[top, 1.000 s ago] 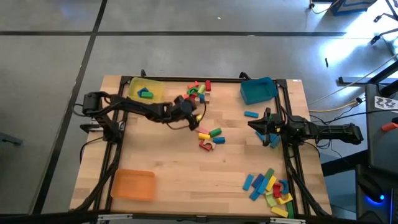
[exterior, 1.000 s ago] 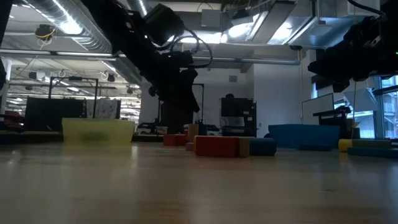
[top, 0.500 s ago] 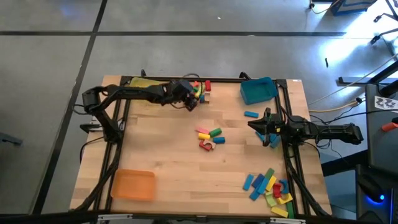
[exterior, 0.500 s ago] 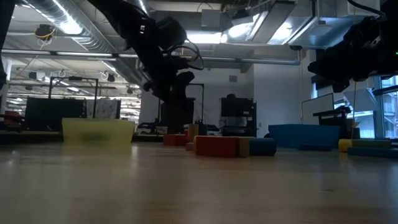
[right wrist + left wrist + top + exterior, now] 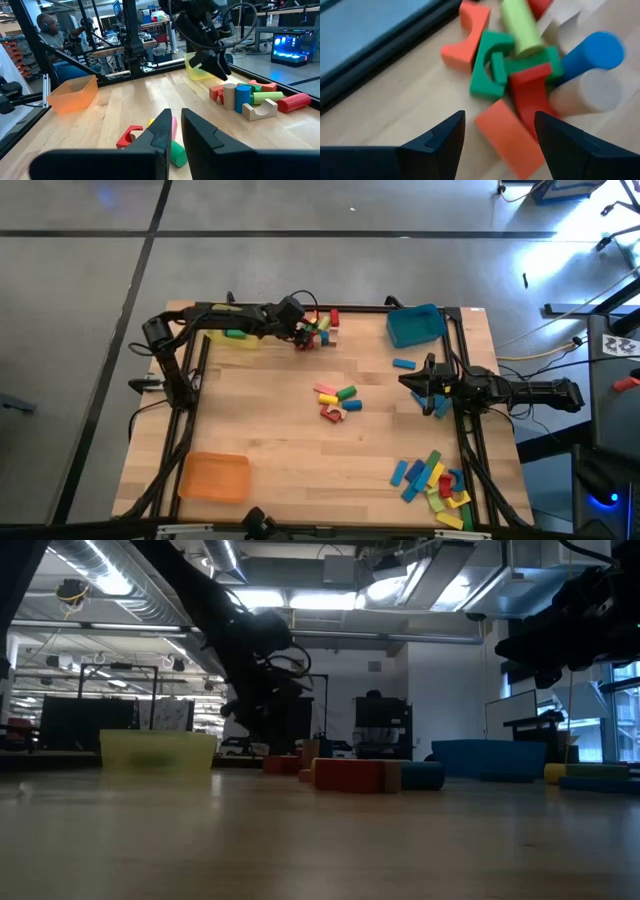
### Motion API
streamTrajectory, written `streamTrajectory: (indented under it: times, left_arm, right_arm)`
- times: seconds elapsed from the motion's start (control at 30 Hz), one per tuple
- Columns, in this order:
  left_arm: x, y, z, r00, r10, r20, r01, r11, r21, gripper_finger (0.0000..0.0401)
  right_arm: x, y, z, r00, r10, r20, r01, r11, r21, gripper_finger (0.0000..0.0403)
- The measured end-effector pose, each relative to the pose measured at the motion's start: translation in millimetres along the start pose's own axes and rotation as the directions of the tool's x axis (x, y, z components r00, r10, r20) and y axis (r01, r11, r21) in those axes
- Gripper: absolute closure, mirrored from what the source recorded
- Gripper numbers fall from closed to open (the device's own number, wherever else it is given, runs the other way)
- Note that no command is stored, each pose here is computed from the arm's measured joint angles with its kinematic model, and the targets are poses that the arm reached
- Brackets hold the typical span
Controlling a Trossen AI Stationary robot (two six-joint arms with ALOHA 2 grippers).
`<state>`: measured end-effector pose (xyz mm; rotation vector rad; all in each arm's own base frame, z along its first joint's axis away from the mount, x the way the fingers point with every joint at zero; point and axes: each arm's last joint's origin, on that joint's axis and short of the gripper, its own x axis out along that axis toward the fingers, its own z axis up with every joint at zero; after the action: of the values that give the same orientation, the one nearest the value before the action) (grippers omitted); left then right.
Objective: Sort blocks by size
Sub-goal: Put the orange arch block into the yellow bin
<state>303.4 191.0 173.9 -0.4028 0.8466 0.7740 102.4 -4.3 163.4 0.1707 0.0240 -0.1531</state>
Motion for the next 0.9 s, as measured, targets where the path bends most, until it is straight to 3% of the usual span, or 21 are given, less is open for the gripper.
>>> streamTrajectory:
  times: [0.07,0.53,0.9]
  left_arm:
    - [2,1,4,0.999,0.001,0.036,-0.001,1.0,-0.01,0.0178]
    - [17,0,-14,0.997,0.024,-0.071,-0.029,0.997,-0.074,0.0178]
    - [34,-3,-26,0.99,0.036,-0.134,-0.042,0.998,-0.045,0.0178]
  right_arm:
    - [0,0,0,1.0,0.0,0.0,0.0,1.0,-0.011,0.0357]
    - [0,0,0,1.0,0.01,-0.001,-0.01,1.0,-0.021,0.0357]
    - [0,0,0,1.0,0.012,0.0,-0.012,1.0,-0.017,0.0357]
